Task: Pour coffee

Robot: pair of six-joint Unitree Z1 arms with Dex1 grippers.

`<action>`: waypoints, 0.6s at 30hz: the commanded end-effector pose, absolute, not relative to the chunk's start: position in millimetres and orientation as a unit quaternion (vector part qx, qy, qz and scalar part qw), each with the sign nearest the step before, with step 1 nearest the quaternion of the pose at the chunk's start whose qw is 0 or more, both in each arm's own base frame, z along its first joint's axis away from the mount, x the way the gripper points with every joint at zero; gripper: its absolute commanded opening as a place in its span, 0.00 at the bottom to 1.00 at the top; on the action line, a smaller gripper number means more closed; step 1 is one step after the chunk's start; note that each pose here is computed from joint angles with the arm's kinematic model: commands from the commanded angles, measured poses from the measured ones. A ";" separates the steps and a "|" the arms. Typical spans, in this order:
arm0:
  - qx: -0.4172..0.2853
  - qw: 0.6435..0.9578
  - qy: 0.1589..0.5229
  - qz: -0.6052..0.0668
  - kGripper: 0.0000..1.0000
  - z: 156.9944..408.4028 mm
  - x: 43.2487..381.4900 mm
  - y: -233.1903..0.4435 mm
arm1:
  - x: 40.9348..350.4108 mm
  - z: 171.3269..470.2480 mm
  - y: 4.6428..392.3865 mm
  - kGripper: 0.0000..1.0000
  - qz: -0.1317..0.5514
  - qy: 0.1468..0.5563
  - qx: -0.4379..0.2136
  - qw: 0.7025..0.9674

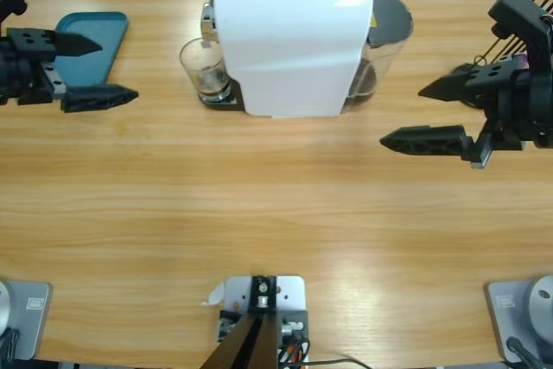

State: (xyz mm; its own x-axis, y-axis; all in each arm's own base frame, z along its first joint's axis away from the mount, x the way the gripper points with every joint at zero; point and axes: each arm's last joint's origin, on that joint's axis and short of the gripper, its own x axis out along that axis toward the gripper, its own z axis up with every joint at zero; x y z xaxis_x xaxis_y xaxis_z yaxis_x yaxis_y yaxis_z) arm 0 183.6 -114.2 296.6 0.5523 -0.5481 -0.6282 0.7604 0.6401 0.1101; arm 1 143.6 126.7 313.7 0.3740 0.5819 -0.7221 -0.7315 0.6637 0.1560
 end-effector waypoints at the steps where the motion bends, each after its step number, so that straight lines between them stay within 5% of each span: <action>1: 0.181 0.852 0.294 -0.392 1.00 274.2 227.3 -138.7 | 142.8 292.0 128.6 1.00 0.404 0.409 -0.105 0.812; 18: 0.208 0.826 0.283 -0.441 1.00 256.1 264.8 -157.4 | 155.8 275.1 135.8 1.00 0.404 0.419 -0.099 0.807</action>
State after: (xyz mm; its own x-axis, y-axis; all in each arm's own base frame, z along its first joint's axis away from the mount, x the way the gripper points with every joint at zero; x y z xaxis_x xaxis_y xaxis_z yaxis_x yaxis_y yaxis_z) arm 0 242.8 -151.8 270.9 0.4681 -0.6209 -0.6288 0.8415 0.5303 0.1028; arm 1 152.5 134.0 293.5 0.3690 0.5850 -0.7222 -0.7345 0.6597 0.1591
